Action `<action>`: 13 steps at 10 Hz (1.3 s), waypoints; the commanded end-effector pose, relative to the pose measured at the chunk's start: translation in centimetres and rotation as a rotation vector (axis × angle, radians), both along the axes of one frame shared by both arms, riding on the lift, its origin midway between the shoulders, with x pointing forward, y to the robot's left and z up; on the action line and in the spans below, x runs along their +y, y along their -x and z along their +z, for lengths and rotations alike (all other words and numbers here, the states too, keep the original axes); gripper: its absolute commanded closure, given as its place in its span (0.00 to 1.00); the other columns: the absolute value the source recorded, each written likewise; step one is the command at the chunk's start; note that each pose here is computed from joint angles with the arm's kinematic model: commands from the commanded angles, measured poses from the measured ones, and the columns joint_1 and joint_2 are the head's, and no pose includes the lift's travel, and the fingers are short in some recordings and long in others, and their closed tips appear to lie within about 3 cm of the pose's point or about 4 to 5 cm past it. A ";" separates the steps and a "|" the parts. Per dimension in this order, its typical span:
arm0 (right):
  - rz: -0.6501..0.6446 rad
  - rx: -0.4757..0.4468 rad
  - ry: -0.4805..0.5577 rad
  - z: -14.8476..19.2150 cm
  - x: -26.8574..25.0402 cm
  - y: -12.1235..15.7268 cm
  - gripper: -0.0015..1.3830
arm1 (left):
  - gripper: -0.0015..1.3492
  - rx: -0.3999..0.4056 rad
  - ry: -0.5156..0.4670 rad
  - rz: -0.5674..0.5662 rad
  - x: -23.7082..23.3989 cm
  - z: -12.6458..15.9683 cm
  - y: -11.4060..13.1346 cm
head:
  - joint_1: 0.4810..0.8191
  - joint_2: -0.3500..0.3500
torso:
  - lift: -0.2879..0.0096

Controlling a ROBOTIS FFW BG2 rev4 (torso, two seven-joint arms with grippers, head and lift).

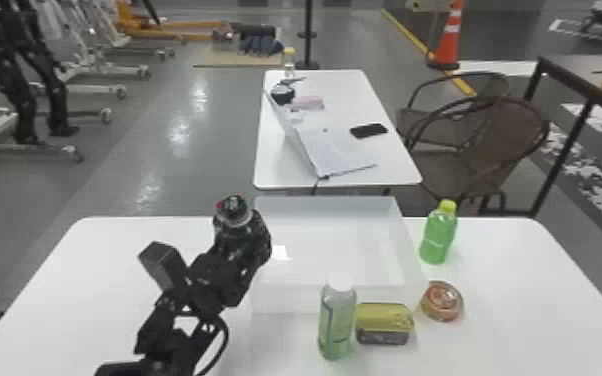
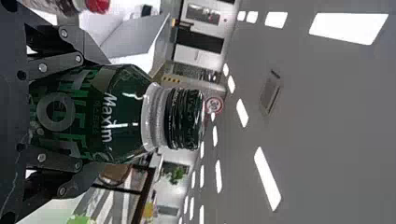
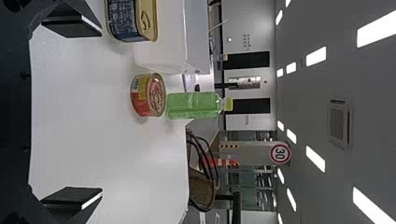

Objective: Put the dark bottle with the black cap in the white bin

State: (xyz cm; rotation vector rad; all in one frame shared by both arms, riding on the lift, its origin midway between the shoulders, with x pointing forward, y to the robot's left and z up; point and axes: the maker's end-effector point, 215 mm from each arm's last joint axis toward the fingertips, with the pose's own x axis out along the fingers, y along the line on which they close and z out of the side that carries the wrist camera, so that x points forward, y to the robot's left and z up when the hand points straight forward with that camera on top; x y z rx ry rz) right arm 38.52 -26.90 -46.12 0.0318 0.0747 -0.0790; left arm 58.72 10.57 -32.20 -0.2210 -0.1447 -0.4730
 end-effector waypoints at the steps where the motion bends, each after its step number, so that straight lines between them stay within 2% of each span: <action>1: 0.012 -0.014 -0.006 0.5 0.4 -0.8 0.07 | 0.71 0.060 -0.043 -0.084 -1.7 -0.3 -2.4 | 0.20 0.50 | 0.63; 2: 0.021 -0.023 -0.015 0.7 1.2 -1.7 0.07 | 0.71 0.091 -0.077 -0.181 -2.9 -1.1 -3.2 | 0.20 0.50 | 0.63; 3: 0.020 -0.027 -0.017 0.8 1.2 -2.0 0.07 | 0.70 0.095 -0.108 -0.215 -3.6 -1.4 -3.8 | 0.20 0.50 | 0.63; 4: 0.017 -0.022 -0.021 0.6 1.1 -1.8 0.07 | 0.54 0.096 -0.105 -0.215 -3.6 -1.3 -4.0 | 0.20 0.50 | 0.63; 5: 0.015 -0.010 -0.025 0.1 1.2 -1.2 0.07 | 0.24 0.111 -0.100 -0.214 -3.5 -1.6 -4.0 | 0.20 0.50 | 0.63; 6: 0.010 -0.001 -0.033 -0.3 1.4 -0.8 0.07 | 0.04 0.100 -0.088 -0.201 -3.2 -1.2 -4.2 | 0.20 0.50 | 0.63; 8: 0.012 -0.002 -0.028 -0.2 1.4 -0.7 0.07 | 0.13 0.112 -0.055 -0.202 -3.6 -1.7 -3.6 | 0.20 0.50 | 0.63; 10: 0.014 -0.005 -0.022 0.0 1.4 -0.6 0.07 | 0.15 0.094 -0.063 -0.151 -2.2 -1.6 -2.4 | 0.20 0.50 | 0.63; 12: -0.011 0.005 -0.014 0.0 0.9 0.6 0.07 | 0.15 0.092 -0.124 0.037 5.4 -2.5 -0.3 | 0.20 0.50 | 0.63; 13: -0.020 0.020 -0.009 -0.4 0.5 1.6 0.07 | 0.15 0.111 -0.152 0.125 9.8 -3.9 1.5 | 0.20 0.50 | 0.63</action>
